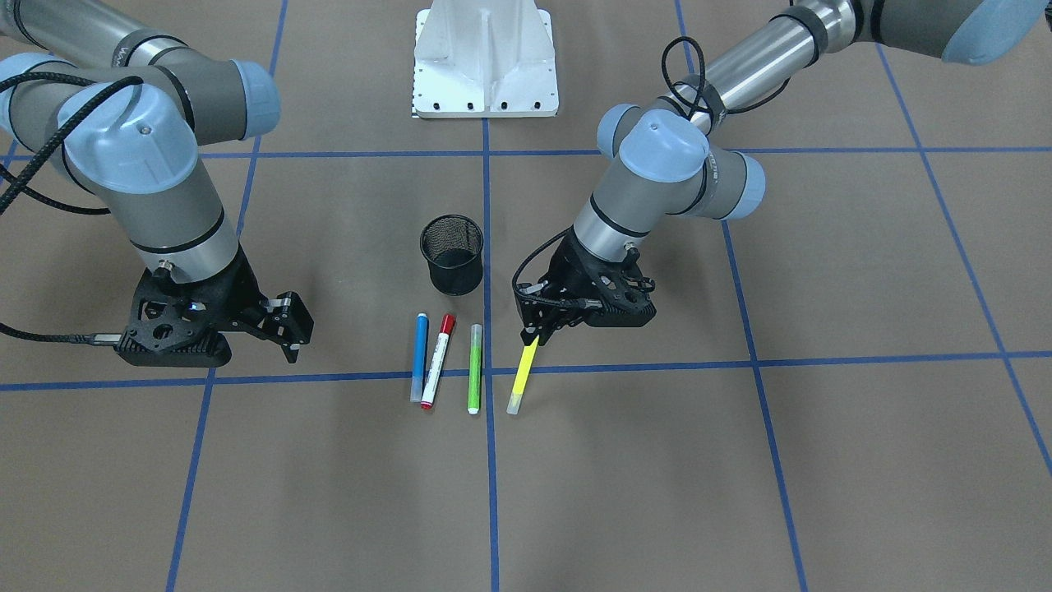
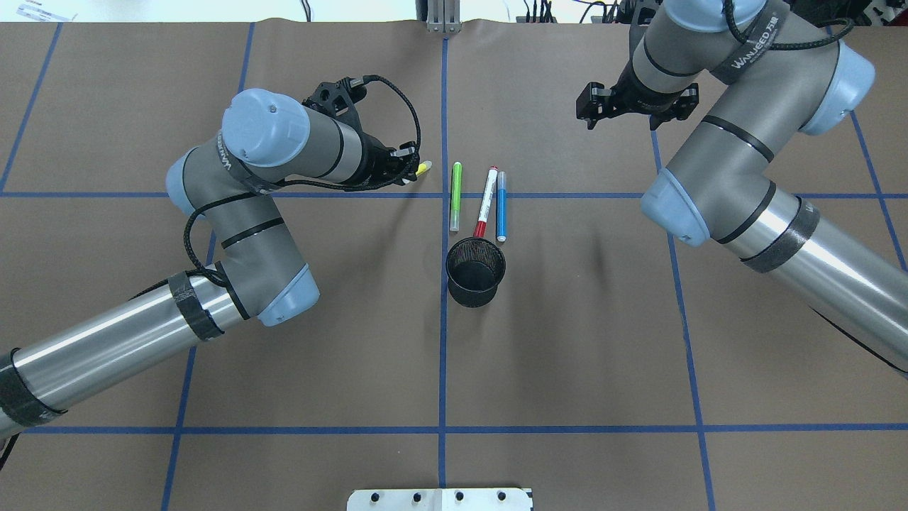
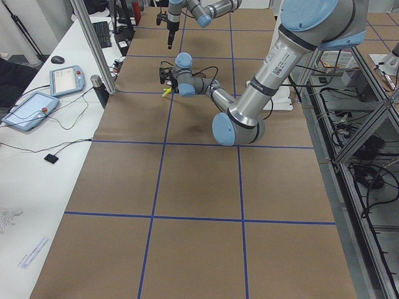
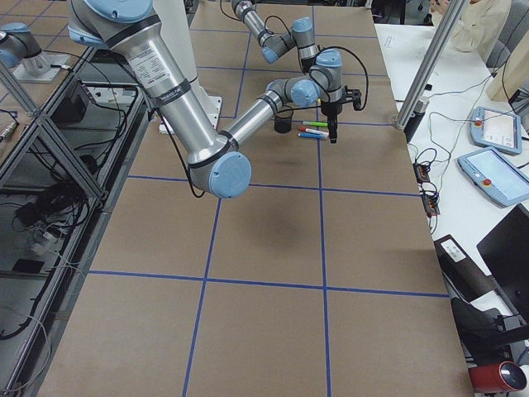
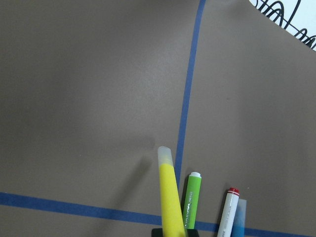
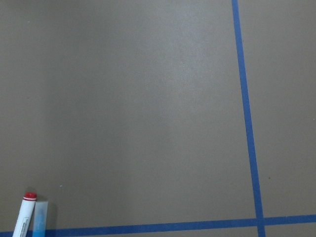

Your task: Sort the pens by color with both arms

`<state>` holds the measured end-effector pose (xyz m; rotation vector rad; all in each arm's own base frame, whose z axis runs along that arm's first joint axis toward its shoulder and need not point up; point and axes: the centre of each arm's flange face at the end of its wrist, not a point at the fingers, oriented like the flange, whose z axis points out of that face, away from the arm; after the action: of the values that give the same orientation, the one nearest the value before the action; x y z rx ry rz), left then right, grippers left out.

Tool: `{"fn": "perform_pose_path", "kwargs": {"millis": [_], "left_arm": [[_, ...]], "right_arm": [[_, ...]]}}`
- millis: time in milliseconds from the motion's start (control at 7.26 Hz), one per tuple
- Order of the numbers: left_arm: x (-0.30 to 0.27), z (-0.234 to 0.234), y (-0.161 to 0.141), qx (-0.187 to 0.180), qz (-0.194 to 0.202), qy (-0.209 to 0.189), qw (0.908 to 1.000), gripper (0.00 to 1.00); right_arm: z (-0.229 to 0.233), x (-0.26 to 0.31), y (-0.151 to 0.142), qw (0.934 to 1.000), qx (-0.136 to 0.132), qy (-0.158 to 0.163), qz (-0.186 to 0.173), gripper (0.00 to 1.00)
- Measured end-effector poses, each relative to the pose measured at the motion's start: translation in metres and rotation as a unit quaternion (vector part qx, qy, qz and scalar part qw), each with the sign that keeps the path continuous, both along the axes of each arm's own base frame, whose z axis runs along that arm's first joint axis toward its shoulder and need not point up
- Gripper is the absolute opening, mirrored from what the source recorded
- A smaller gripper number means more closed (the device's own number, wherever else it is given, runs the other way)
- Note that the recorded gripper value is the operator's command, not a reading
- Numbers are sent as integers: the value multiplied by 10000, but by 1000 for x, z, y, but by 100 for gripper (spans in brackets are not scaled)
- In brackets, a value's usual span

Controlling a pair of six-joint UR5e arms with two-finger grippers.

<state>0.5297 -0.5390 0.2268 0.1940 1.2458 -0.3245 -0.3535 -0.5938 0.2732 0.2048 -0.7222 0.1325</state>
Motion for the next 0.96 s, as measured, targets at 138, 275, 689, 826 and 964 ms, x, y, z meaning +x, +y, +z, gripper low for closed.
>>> {"fn": "perform_pose_path", "kwargs": {"millis": [138, 275, 689, 826, 964], "left_arm": [[7, 0, 7, 78, 92, -22, 9999, 33], [13, -1, 14, 166, 180, -45, 9997, 62], [15, -8, 21, 265, 268, -9, 9993, 100], [7, -12, 19, 298, 248, 36, 9992, 100], [-15, -11, 10, 396, 287, 14, 9988, 100]], "right_arm": [[0, 0, 0, 10000, 9, -2, -14, 98], [-1, 0, 0, 10000, 19, -2, -29, 98], [0, 2, -1, 10000, 20, -21, -64, 99], [2, 6, -2, 10000, 15, -10, -38, 99], [6, 17, -8, 10000, 38, 24, 9, 99]]}}
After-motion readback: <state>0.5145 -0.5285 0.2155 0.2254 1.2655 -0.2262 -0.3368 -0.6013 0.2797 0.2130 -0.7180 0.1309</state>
